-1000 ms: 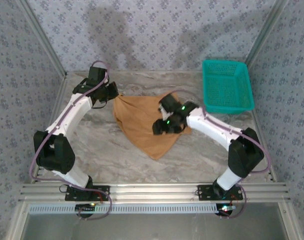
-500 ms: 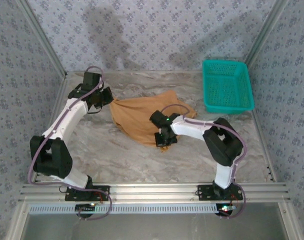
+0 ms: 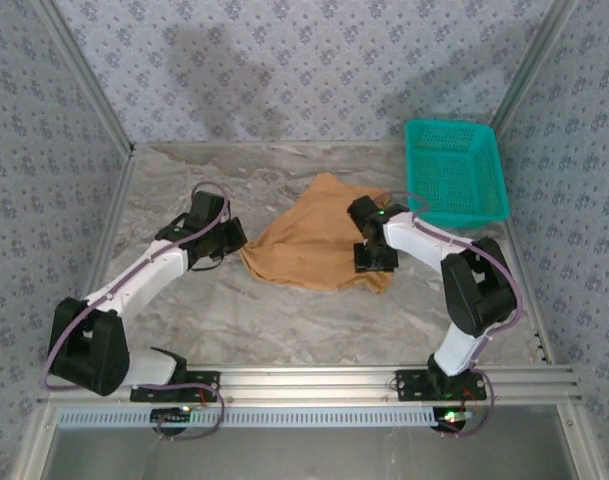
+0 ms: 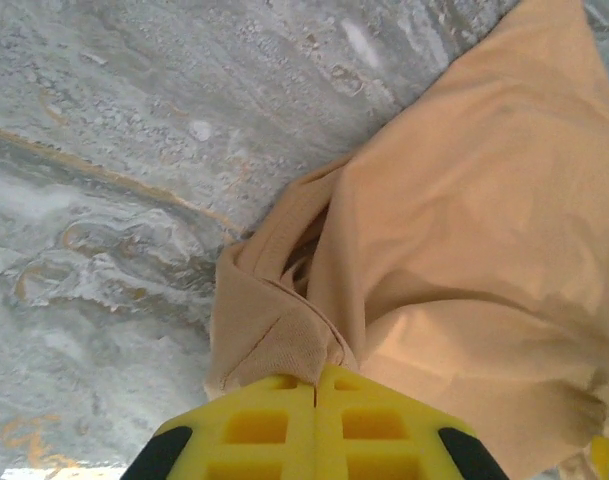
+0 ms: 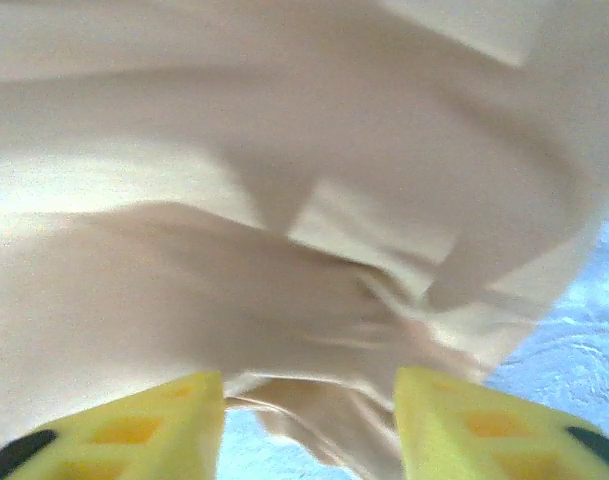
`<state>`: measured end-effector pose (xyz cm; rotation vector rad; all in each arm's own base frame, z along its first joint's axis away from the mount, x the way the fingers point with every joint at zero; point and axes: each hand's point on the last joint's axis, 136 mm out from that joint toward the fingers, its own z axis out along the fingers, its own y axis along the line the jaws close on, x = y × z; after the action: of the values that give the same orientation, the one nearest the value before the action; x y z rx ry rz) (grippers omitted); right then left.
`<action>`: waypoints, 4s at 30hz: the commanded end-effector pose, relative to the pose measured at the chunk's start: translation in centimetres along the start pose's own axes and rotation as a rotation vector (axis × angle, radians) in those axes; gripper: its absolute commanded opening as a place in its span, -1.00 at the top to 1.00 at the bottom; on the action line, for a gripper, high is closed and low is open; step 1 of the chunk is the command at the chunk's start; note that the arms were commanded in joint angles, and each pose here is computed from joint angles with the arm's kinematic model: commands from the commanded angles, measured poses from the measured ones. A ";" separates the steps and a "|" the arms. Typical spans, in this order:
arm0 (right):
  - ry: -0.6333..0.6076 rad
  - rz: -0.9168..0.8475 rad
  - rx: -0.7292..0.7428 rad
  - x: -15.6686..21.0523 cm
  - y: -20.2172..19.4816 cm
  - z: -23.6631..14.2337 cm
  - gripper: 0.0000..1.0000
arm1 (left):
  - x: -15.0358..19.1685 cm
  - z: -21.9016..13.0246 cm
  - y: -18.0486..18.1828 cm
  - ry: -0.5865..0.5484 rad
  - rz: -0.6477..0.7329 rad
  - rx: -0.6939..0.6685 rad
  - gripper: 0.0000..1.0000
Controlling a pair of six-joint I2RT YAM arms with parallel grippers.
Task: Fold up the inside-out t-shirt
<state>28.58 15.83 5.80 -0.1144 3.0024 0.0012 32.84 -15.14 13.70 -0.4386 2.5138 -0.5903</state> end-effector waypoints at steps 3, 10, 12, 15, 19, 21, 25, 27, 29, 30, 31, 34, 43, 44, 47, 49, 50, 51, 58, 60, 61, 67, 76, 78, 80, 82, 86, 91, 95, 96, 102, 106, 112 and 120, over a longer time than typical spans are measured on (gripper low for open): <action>-0.136 -0.127 -0.128 -1.5 6.5 -4.2 -0.10 | -1.4 -0.2 -0.1 -0.017 0.046 -0.046 0.29; -0.234 -0.377 -0.334 -2.6 18.8 -4.6 -0.06 | -0.8 -2.1 4.9 0.037 0.012 -0.119 0.18; -0.235 -0.446 -0.327 -2.6 21.3 -4.0 -0.05 | -0.5 -2.6 6.2 0.032 -0.030 -0.105 0.24; -0.219 -0.532 -0.303 -2.2 24.3 -2.5 -0.04 | 0.3 -3.0 7.7 0.045 -0.101 -0.069 0.29; -0.195 -0.602 -0.227 -1.8 25.6 -0.2 -0.01 | 1.8 -3.0 8.9 0.073 -0.154 -0.029 0.31; -0.182 -0.610 -0.197 -1.7 25.5 0.8 0.02 | 2.4 -3.0 9.3 0.083 -0.167 -0.021 0.35; -0.166 -0.615 -0.152 -2.0 24.8 2.0 0.21 | 3.3 -2.8 9.6 0.097 -0.188 0.008 0.42; -0.172 -0.602 -0.144 -2.4 24.6 2.0 0.54 | 3.7 -2.5 9.7 0.105 -0.193 0.013 0.43; -0.177 -0.590 -0.146 -2.8 24.5 1.5 0.88 | 4.0 -2.2 9.6 0.113 -0.204 0.027 0.44; -0.181 -0.587 -0.152 -3.0 24.6 0.9 1.00 | 4.1 -2.0 9.5 0.117 -0.208 0.040 0.45; -0.190 -0.587 -0.158 -3.1 24.7 0.3 1.00 | 4.2 -1.8 9.4 0.120 -0.210 0.051 0.44; -0.214 -0.585 -0.177 -3.3 24.9 -1.4 1.00 | 4.4 -1.2 9.0 0.134 -0.210 0.077 0.40; -0.235 -0.557 -0.379 -3.1 25.9 -7.5 1.00 | 4.1 -0.1 6.3 0.140 -0.127 0.148 -0.50; -0.243 -0.557 -0.410 -3.1 26.1 -8.2 1.00 | 3.9 0.1 6.1 0.137 -0.124 0.152 -0.58; -0.253 -0.560 -0.492 -2.8 26.6 -9.9 1.00 | 3.0 0.7 5.5 0.135 -0.125 0.156 -0.67; -0.254 -0.565 -0.539 -2.5 26.8 -10.8 1.00 | 2.4 1.0 5.0 0.135 -0.130 0.162 -0.67; -0.251 -0.569 -0.563 -2.2 26.9 -11.2 1.00 | 2.0 1.2 4.7 0.133 -0.130 0.166 -0.67; -0.251 -0.573 -0.584 -1.9 27.0 -11.6 1.00 | 1.6 1.3 4.3 0.128 -0.134 0.171 -0.66; -0.265 -0.543 -0.657 -1.4 25.4 -13.3 1.00 | 0.0 2.1 1.5 0.110 -0.130 0.214 0.29; -0.265 -0.510 -0.642 -1.7 23.8 -12.9 1.00 | 0.0 2.0 0.9 0.120 -0.117 0.219 0.75; -0.270 -0.491 -0.643 -2.0 23.2 -12.9 1.00 | 0.1 1.9 0.7 0.122 -0.110 0.219 0.92; -0.279 -0.357 -0.644 -4.3 19.1 -11.4 1.00 | 0.3 0.7 0.4 0.093 -0.075 0.198 1.00; -0.163 -0.198 -0.663 -7.7 16.2 -6.1 1.00 | 1.4 0.5 -1.4 0.085 0.025 0.173 -0.19; -0.157 -0.197 -0.674 -7.7 16.4 -5.9 1.00 | 2.5 1.1 -2.6 0.099 0.119 0.177 -0.33; -0.161 -0.197 -0.684 -7.7 16.6 -6.0 1.00 | 3.7 1.8 -3.4 0.117 0.191 0.178 -0.34; -0.164 -0.198 -0.690 -7.7 16.7 -6.2 1.00 | 4.7 2.5 -4.1 0.129 0.240 0.199 -0.29; -0.167 -0.203 -0.698 -7.5 16.7 -6.8 1.00 | 5.5 4.0 -4.9 0.131 0.302 0.215 -0.26; -0.171 -0.212 -0.708 -6.9 16.8 -7.7 1.00 | 4.5 6.3 -4.1 0.114 0.360 0.136 -0.42; -0.177 -0.227 -0.714 -6.1 16.8 -8.4 1.00 | 3.6 7.9 -4.2 0.126 0.370 0.109 -0.38; -0.180 -0.229 -0.714 -6.0 16.8 -8.6 1.00 | 3.4 8.1 -4.3 0.131 0.372 0.107 -0.29; -0.193 -0.225 -0.683 -5.5 15.2 -8.8 1.00 | 3.1 7.7 -4.3 0.180 0.386 0.095 1.00; -0.192 -0.229 -0.564 -5.5 12.4 -7.5 1.00 | 2.3 4.2 -6.1 0.177 0.324 0.177 1.00; -0.202 -0.173 -0.394 -6.6 6.9 -5.1 1.00 | 2.6 -1.4 -11.2 0.123 0.206 0.391 1.00; -0.191 -0.129 -0.437 -9.1 8.1 -4.0 1.00 | 0.9 1.1 -11.5 0.165 0.118 0.391 1.00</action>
<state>35.39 25.96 12.84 -0.3879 2.6725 0.7211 32.40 -26.08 17.72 -0.0074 2.4807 -1.0387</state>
